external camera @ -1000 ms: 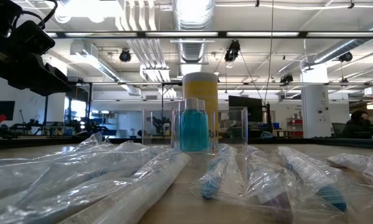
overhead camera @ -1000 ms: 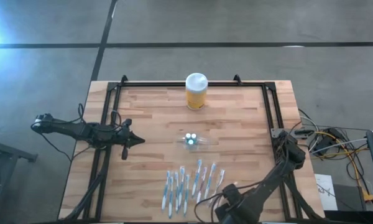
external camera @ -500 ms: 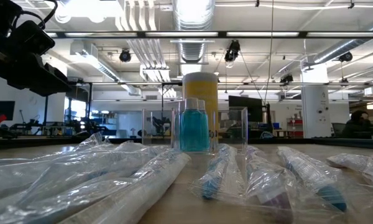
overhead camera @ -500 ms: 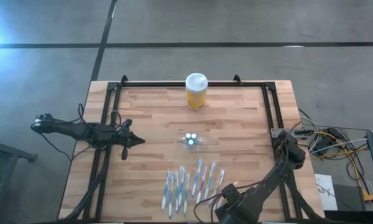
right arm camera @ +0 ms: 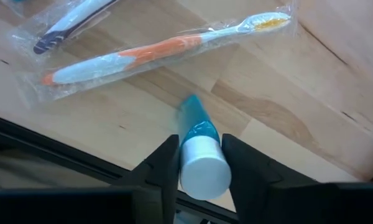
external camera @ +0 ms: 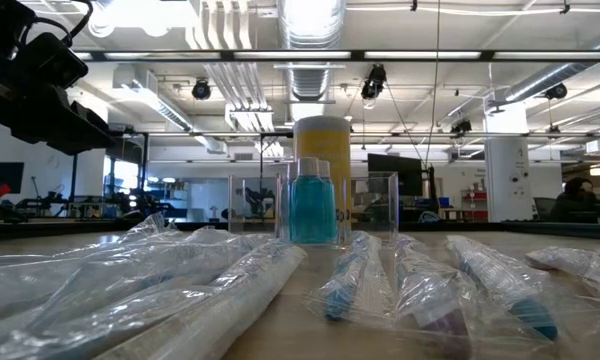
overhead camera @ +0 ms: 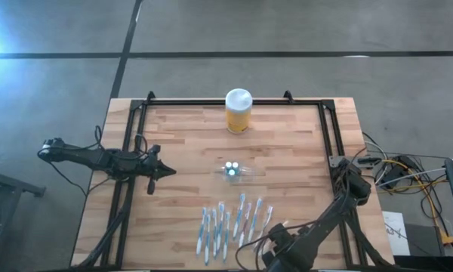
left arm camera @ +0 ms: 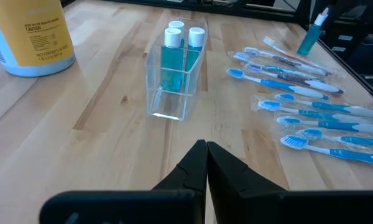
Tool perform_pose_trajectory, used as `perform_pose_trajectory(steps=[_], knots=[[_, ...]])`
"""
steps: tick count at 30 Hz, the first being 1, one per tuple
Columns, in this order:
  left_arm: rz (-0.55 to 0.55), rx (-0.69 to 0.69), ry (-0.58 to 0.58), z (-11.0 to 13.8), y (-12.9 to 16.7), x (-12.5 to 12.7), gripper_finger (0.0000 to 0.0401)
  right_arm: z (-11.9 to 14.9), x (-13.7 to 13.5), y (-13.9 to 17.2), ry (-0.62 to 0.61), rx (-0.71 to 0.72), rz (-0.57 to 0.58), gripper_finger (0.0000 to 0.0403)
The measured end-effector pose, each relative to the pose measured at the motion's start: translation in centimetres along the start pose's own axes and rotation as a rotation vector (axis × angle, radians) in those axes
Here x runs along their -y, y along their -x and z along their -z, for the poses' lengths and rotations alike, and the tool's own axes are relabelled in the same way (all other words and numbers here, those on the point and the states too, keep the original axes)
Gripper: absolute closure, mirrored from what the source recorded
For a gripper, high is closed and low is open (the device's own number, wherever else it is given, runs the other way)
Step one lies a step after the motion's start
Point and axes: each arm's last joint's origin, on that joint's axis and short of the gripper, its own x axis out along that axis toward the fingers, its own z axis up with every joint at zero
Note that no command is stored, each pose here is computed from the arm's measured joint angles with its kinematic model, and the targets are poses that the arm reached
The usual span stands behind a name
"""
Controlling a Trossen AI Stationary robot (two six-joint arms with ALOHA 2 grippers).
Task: Pick & Place toothbrushing station
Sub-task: Put the blue mouthwash into the transparent organizer
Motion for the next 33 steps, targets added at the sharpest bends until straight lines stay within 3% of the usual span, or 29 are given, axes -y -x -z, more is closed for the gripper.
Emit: perform_pose_trajectory(steps=[8, 13, 16, 24, 33], knots=[[0.000, 0.000, 0.000, 0.0, 0.0, 0.0, 0.0387, -0.1, 0.0, 0.2, 0.078, -0.004, -0.007, 0.0314], [-0.001, 0.000, -0.003, 0.0, 0.0, 0.0, 0.0387, -0.9, 0.5, 1.9, 0.233, 0.010, -0.051, 0.0314], [-0.001, 0.000, -0.013, 0.0, 0.0, 0.0, 0.0387, -1.9, 1.0, 3.7, 0.334, 0.100, -0.097, 0.0314], [0.002, 0.021, -0.025, -0.2, 0.0, 0.0, 0.0387, -8.0, 3.5, 9.5, 0.572, 0.408, -0.161, 0.0314], [0.012, 0.095, -0.062, -0.9, 0.0, 0.2, 0.0387, -16.4, 7.6, 13.0, 0.842, 0.503, -0.050, 0.0314]])
